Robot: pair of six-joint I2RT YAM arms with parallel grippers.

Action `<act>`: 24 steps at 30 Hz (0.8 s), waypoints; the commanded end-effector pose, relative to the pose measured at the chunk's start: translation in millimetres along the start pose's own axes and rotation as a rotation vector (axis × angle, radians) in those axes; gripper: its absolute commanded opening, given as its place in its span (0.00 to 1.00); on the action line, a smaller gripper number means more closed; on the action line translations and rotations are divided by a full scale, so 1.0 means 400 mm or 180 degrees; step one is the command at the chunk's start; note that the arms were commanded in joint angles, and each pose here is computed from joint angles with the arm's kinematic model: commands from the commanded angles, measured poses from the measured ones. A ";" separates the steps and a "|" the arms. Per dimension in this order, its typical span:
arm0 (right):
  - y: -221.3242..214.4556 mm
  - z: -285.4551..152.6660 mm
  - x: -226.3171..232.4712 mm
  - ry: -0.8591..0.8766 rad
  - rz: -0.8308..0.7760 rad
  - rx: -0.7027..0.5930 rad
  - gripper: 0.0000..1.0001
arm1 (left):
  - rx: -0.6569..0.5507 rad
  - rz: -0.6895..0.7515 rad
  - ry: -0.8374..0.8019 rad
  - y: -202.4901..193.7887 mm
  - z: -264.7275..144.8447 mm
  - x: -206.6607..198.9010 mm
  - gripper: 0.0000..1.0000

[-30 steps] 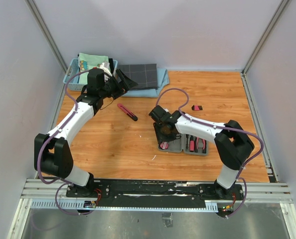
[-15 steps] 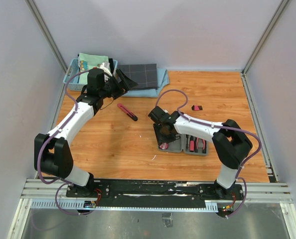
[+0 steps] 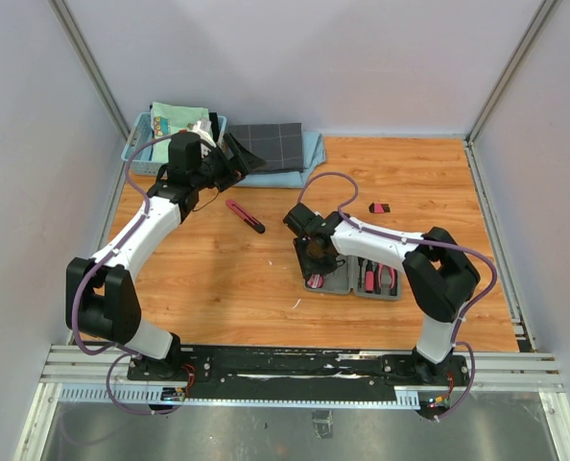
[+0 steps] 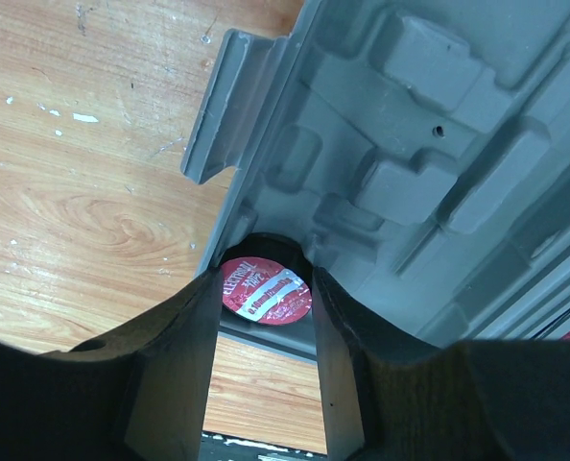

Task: Pack the tool kit
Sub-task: Place the tool in the toolbox.

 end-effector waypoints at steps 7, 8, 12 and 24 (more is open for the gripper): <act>0.026 -0.024 -0.037 -0.0212 -0.0059 -0.0215 0.44 | -0.0052 0.0067 -0.0133 0.004 -0.009 -0.027 0.92; 0.040 -0.038 -0.036 -0.0207 -0.0068 -0.0295 0.44 | -0.0048 0.0063 -0.0138 0.004 -0.008 -0.027 0.92; 0.064 -0.060 -0.028 -0.0176 -0.0127 -0.0383 0.40 | -0.0034 0.0051 -0.0150 0.004 -0.005 -0.029 0.92; 0.025 -0.032 0.014 0.0002 -0.0261 -0.0087 0.31 | -0.0047 0.0063 -0.0152 0.002 -0.013 -0.030 0.92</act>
Point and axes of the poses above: each gripper's point midway between its finger pads, its own z axis out along the fingers, its own x axis along the line the jaws close on, y = z × x, the point moved 2 cm from there along -z, back along the fingers
